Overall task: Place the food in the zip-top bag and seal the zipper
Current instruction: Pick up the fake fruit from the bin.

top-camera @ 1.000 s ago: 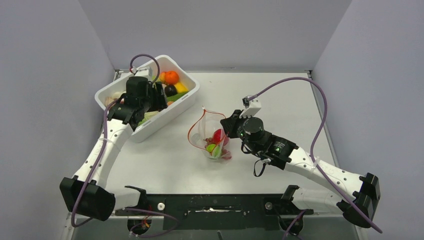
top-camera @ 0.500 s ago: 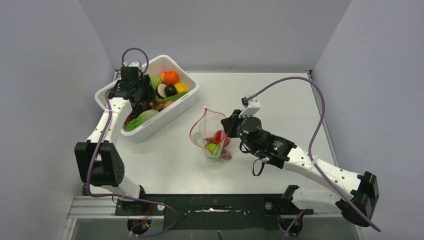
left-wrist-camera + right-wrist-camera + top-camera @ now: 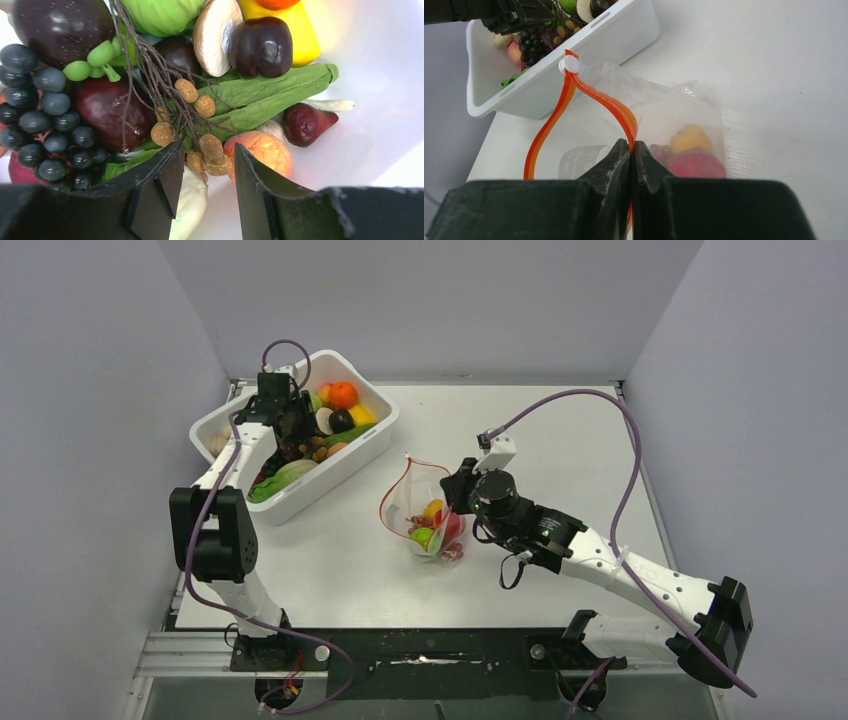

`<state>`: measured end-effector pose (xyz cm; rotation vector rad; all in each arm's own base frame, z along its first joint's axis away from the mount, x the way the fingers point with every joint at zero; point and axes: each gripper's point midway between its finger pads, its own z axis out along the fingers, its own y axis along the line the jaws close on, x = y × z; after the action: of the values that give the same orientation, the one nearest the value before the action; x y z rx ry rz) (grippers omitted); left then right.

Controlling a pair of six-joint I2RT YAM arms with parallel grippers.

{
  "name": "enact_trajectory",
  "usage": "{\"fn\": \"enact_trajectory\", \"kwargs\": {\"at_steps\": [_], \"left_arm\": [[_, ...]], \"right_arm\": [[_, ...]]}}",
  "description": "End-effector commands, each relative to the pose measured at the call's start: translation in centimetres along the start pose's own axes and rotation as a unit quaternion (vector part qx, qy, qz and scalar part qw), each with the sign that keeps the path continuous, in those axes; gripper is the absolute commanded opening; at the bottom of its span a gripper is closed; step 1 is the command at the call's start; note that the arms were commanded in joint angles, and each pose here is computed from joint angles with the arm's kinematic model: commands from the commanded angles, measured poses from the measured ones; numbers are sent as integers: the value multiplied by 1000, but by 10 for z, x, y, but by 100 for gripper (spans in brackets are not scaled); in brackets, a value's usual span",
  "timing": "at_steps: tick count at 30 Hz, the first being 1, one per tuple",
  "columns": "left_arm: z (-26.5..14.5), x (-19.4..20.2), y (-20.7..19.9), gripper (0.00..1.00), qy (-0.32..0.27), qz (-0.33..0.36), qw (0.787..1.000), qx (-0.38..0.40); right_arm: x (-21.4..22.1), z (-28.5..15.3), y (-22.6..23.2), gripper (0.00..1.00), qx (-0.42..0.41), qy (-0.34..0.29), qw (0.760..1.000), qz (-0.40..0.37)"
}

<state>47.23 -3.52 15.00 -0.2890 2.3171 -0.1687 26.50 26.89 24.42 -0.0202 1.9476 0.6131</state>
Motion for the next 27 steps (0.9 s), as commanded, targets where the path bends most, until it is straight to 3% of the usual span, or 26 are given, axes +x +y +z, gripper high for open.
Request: {"fn": "enact_trajectory", "kwargs": {"at_steps": [1, 15, 27], "left_arm": [[2, -28, -14, 40, -36, 11, 999, 32], [24, -9, -10, 37, -3, 11, 999, 32], [19, -10, -9, 17, -5, 12, 1000, 27]], "right_arm": [[-34, -5, 17, 0, -14, -47, 999, 18], [-36, -9, 15, 0, -15, -51, 998, 21], [-38, -8, 17, 0, -16, -51, 998, 18]]}}
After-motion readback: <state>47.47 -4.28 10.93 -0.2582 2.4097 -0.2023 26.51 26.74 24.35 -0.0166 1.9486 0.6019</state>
